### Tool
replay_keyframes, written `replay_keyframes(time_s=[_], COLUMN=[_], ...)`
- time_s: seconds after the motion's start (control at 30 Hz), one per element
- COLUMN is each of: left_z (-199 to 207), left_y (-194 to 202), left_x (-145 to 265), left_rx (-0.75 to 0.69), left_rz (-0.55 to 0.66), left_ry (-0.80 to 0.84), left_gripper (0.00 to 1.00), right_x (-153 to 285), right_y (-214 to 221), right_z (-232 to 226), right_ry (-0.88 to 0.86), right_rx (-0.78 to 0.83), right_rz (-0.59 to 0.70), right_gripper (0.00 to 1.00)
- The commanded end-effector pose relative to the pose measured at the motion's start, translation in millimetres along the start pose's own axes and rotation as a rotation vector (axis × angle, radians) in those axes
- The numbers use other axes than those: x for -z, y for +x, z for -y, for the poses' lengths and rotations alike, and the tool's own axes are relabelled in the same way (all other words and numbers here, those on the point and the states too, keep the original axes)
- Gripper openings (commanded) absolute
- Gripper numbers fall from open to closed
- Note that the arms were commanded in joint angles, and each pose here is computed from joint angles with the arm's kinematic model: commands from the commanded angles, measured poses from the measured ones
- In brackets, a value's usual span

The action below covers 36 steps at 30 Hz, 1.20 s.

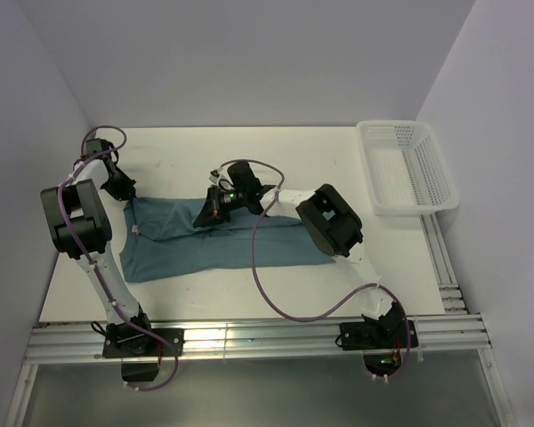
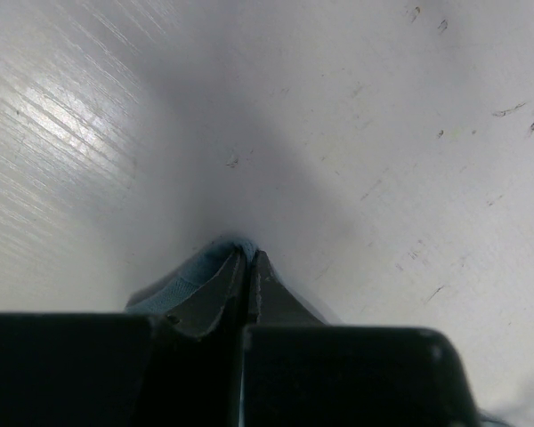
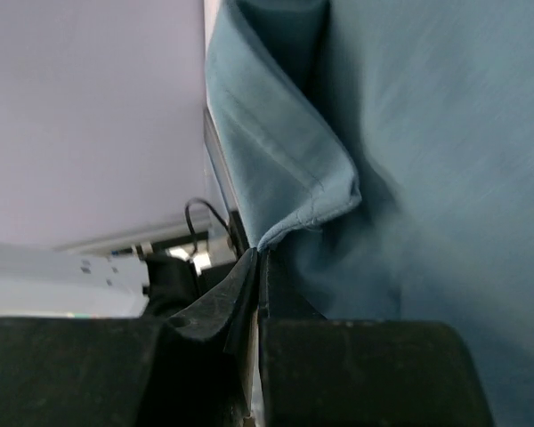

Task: Roll the t-shirts
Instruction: Fold the tshirt

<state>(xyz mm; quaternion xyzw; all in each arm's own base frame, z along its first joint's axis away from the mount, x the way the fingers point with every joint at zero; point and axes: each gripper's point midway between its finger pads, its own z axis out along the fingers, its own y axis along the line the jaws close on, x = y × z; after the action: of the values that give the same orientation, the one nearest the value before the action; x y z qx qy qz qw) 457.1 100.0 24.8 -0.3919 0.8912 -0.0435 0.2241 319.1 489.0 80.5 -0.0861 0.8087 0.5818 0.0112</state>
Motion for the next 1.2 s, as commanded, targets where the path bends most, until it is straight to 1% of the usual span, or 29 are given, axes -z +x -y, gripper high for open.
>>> replay_keyframes(time_s=[0.0, 0.2, 0.33, 0.4, 0.43, 0.47, 0.53, 0.57, 0.63, 0.77, 0.93, 1.0, 1.03, 1.07, 1.13, 1.17], left_z=[8.2, 7.8, 7.8, 8.3, 8.4, 9.0, 8.0, 7.8, 7.4, 1.5, -0.5, -0.1, -0.1, 1.2, 3.1, 3.5], left_y=[-15.9, -15.2, -15.5, -16.2, -16.4, -16.0, -16.0, -15.8, -15.1, -18.1, -16.1, -15.6, -14.4, -13.9, -15.8, -15.8], left_x=[1.2, -0.6, -1.9, -1.4, -1.7, -1.8, -2.0, -2.3, -1.6, 0.1, 1.3, 2.0, 3.3, 4.1, 10.0, 12.1], left_rx=[-0.022, -0.02, -0.022, -0.022, -0.023, -0.025, -0.025, -0.026, -0.026, -0.036, -0.039, -0.038, -0.038, -0.036, -0.038, -0.038], left_rz=[0.052, 0.048, 0.044, 0.046, 0.046, 0.045, 0.043, 0.042, 0.041, 0.058, 0.054, 0.055, 0.055, 0.055, 0.071, 0.072], left_ry=[0.015, 0.012, 0.01, 0.011, 0.011, 0.011, 0.009, 0.008, 0.007, -0.024, -0.03, -0.026, -0.022, -0.013, 0.001, 0.003], left_gripper=[0.0, 0.0, 0.0, 0.0, 0.0, 0.0, 0.0, 0.0, 0.0, 0.0, 0.0, 0.01, 0.04, 0.11, 0.17, 0.23], right_x=[10.3, 14.1, 19.1, 22.9, 23.1, 24.2, 29.2, 30.6, 34.9, 40.8, 37.2, 31.5, 25.1, 21.1, 9.8, 6.8], right_y=[19.2, 43.0, 54.6, 65.3, 67.6, 71.0, 77.9, 78.9, 82.0, 71.3, 33.9, 22.5, 10.2, 4.0, -12.7, -18.1], right_z=[-44.4, -38.3, -28.8, -19.8, -16.2, -12.5, -3.6, -0.8, -0.8, -23.4, -61.2, -65.9, -69.6, -67.8, -62.0, -59.9], right_ry=[-0.063, -0.013, 0.047, 0.101, 0.122, 0.137, 0.167, 0.178, 0.177, 0.108, 0.054, 0.062, 0.056, 0.064, 0.077, 0.082], right_rx=[0.124, 0.166, 0.233, 0.262, 0.274, 0.282, 0.294, 0.301, 0.316, 0.331, 0.366, 0.37, 0.383, 0.385, 0.386, 0.383], right_rz=[-0.032, -0.076, -0.108, -0.143, -0.147, -0.155, -0.175, -0.175, -0.175, -0.129, -0.06, -0.045, -0.031, -0.022, 0.002, 0.01], right_gripper=[0.04, 0.05, 0.07, 0.14, 0.2, 0.36, 0.46, 0.53, 0.59, 0.6, 0.6, 0.6, 0.61, 0.62, 0.64, 0.65])
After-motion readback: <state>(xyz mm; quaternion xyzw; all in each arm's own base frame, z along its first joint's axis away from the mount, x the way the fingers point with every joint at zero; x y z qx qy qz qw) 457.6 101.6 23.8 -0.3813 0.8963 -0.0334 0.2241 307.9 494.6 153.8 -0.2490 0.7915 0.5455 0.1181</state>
